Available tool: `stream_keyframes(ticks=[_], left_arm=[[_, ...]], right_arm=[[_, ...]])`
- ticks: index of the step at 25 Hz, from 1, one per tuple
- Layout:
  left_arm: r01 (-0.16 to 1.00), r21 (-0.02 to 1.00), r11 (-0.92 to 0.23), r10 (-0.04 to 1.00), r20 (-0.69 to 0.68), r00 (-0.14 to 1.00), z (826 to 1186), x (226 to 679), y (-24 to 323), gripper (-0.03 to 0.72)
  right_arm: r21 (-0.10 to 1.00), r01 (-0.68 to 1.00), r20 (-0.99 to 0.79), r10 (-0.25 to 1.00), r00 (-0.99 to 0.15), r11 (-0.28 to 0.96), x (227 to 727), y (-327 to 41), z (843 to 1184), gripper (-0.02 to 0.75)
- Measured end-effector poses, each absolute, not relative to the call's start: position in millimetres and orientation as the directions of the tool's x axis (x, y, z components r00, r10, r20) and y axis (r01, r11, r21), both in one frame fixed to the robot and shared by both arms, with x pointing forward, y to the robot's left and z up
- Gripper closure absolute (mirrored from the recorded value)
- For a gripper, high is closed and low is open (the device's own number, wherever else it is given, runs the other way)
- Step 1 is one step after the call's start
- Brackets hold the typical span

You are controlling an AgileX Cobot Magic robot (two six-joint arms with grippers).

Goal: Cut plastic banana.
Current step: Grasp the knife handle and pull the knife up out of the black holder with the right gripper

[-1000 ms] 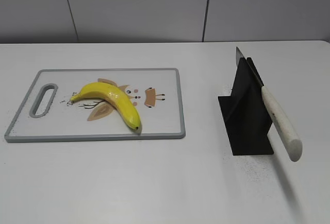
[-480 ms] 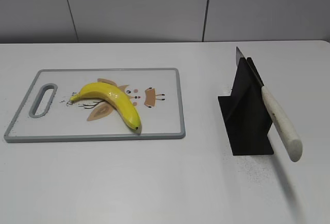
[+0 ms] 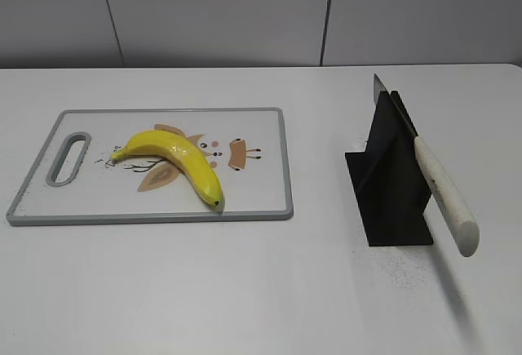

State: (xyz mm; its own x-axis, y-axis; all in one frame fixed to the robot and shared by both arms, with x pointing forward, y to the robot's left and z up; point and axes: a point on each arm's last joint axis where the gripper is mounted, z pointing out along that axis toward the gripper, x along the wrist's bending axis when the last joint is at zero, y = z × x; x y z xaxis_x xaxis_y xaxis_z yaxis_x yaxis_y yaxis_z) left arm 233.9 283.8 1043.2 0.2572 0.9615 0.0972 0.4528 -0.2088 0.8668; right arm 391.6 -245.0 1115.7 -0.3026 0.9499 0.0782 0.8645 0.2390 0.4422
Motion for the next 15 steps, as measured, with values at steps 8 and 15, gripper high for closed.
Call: stream_keyframes(ticks=[8, 15], left_arm=[[0.453, 0.867, -0.209, 0.961, 0.097, 0.257, 1043.2, 233.9, 283.8, 0.234], [0.453, 0.867, -0.209, 0.961, 0.097, 0.257, 1043.2, 233.9, 283.8, 0.234]], right_arm=[[0.298, 0.923, 0.101, 0.954, -0.284, 0.243, 444.7, -216.0, 1072.8, 0.179], [0.177, 0.953, 0.095, 0.959, -0.265, 0.246, 484.5, -200.9, 1029.9, 0.195]])
